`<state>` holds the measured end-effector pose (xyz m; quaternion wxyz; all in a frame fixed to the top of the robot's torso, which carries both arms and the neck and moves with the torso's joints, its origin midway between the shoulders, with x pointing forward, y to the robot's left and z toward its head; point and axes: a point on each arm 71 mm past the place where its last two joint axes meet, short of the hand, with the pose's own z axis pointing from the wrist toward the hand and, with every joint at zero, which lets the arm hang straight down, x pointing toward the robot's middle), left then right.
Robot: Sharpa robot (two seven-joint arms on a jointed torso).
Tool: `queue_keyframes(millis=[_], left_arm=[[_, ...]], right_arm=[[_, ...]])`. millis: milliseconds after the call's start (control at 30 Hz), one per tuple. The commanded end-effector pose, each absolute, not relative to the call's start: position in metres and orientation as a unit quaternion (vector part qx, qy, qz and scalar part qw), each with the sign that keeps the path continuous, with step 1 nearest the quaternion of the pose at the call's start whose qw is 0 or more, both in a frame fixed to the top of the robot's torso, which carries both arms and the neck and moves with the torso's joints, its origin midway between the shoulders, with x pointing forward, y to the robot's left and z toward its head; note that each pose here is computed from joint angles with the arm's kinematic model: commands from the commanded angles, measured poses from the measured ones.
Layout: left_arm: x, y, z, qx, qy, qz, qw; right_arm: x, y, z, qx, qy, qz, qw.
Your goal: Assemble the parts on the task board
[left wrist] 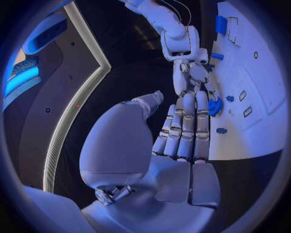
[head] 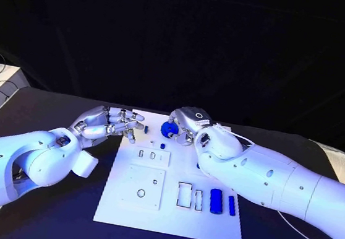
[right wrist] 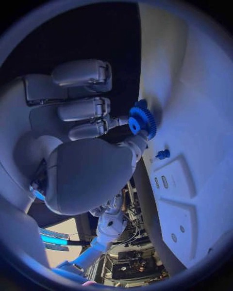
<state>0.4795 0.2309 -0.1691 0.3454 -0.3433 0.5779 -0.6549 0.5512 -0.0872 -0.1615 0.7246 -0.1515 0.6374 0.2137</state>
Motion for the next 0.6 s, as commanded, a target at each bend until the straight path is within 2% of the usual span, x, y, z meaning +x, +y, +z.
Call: queue_keyframes(millis=[33, 600], left_arm=[[0.4787, 0.2283, -0.168, -0.338, 0.578, -0.662, 0.338], [0.4798, 0.2264, -0.169, -0.337, 0.578, -0.663, 0.335]], right_arm=[[0.5525, -0.0863, -0.1623, -0.159, 0.632, 0.207, 0.73], [0.5554, -0.081, -0.1651, -0.163, 0.626, 0.203, 0.735]])
